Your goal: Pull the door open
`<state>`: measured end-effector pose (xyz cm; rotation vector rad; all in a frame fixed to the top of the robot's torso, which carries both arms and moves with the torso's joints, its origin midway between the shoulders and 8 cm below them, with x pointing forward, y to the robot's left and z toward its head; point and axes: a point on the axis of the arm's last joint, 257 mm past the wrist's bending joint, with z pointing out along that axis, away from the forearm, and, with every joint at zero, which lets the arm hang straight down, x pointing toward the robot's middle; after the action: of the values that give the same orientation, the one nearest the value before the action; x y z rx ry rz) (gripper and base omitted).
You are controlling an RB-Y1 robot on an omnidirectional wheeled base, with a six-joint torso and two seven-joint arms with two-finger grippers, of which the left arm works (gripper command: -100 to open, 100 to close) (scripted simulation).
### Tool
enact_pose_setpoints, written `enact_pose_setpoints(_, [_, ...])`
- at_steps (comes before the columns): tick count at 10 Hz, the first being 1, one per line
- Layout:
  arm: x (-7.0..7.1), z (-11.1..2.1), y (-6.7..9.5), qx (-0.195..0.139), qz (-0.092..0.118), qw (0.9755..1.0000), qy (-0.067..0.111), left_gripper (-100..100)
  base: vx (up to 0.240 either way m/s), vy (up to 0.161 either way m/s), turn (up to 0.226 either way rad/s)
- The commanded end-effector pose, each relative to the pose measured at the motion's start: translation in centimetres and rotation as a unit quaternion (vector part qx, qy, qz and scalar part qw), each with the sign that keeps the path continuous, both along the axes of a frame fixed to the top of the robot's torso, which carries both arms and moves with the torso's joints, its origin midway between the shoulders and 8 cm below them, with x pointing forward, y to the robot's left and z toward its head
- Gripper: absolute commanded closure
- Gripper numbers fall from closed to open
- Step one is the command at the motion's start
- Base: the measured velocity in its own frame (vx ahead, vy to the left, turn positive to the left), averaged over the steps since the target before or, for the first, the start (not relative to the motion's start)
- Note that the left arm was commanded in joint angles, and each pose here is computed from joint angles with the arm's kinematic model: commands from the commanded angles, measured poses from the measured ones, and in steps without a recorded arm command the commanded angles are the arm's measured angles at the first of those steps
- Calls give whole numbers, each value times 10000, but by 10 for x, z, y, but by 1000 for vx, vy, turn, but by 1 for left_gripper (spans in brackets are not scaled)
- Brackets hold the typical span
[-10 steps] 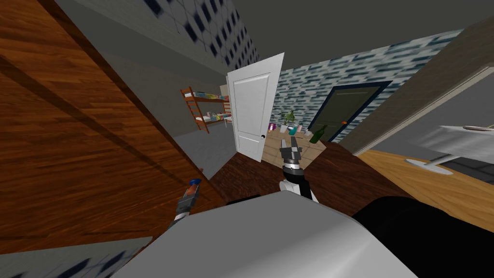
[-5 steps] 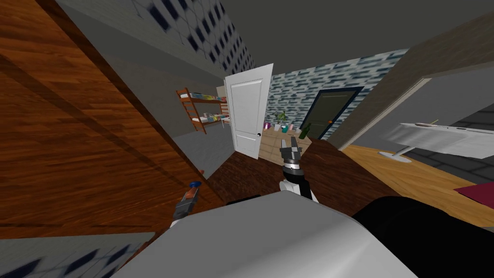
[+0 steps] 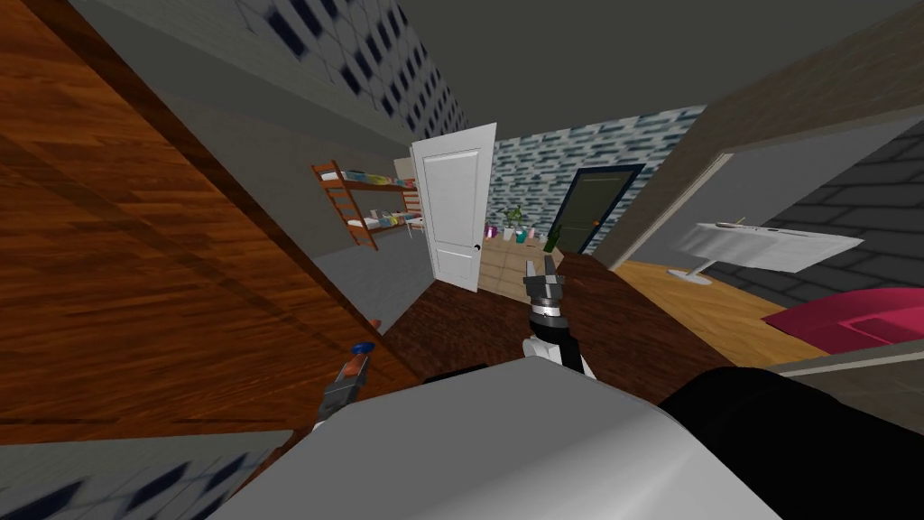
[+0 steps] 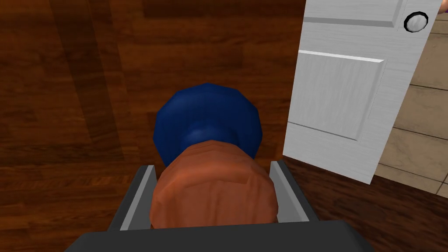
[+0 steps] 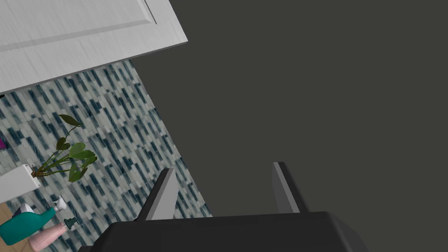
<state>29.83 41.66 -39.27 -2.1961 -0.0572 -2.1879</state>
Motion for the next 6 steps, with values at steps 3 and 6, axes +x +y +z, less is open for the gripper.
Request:
enact_pose_setpoints(3, [-15,0,-1,-11,-170,9999,-14,100,-184,42,-124])
enact_pose_setpoints(6, [-19,0,-2,-16,-224,9997,1,100,-157,44,-79])
